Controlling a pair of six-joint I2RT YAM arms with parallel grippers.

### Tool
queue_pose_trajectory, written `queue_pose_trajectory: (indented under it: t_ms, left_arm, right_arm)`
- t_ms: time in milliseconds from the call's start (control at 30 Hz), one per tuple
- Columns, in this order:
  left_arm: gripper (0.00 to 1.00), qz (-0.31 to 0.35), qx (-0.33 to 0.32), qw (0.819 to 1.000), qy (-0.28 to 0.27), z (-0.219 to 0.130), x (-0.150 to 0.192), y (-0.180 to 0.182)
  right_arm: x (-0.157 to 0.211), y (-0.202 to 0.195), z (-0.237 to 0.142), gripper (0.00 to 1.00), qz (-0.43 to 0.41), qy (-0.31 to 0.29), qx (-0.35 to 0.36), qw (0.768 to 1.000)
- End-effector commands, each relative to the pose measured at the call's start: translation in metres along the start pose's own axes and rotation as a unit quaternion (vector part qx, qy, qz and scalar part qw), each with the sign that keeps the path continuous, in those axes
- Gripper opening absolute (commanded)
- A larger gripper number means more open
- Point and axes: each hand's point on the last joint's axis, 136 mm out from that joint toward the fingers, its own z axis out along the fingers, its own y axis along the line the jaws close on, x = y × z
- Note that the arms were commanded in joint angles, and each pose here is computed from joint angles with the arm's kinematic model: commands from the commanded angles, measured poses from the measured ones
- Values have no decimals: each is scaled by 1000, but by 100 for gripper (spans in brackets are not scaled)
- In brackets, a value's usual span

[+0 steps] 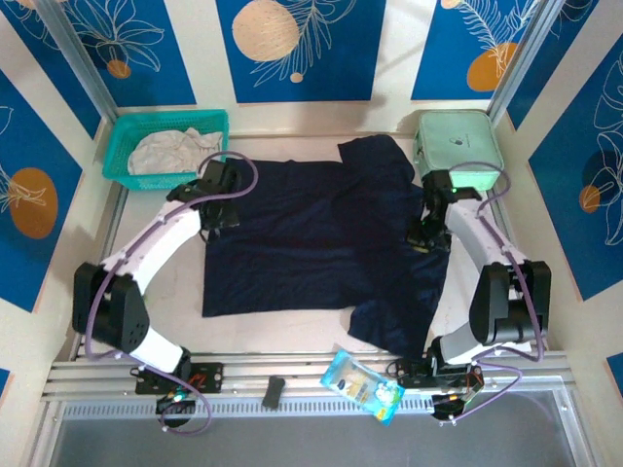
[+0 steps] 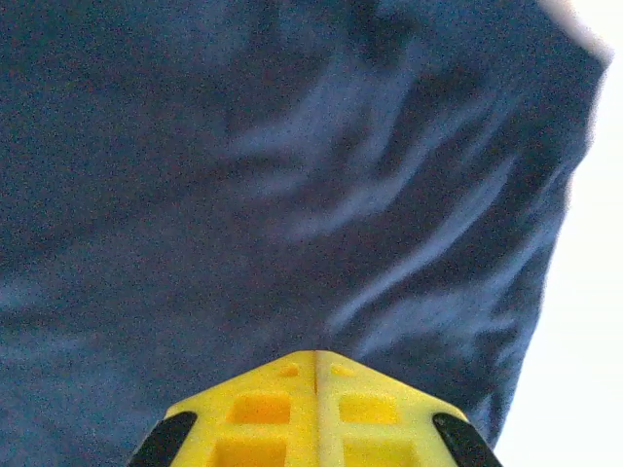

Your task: Fold and stack the t-shirts

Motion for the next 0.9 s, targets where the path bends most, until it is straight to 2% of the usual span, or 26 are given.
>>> queue_pose_trajectory:
  t_ms: [0, 167, 333, 467, 633, 867]
  left_arm:
    - [35, 39, 22, 991, 123, 23, 78, -12]
    - [29, 52, 29, 985, 163, 53, 124, -31]
    - [29, 48, 19, 983, 179, 76, 142, -39]
    - [28, 59, -20, 979, 192, 92, 147, -31]
    - [28, 76, -83, 975, 190, 104, 137, -11]
    - [28, 93, -124, 975, 158, 113, 88, -2]
  right_arm:
    - [48, 18, 22, 0, -8, 82, -24, 996]
    - [61, 32, 46, 0, -37, 119, 9, 992]
    - [63, 31, 69, 0, -36, 143, 36, 988]
    - [59, 28, 85, 0, -41, 159, 58, 985]
    - [31, 28, 91, 0, -42, 146, 69, 986]
    - [-27, 36, 97, 0, -47, 108, 58, 991]
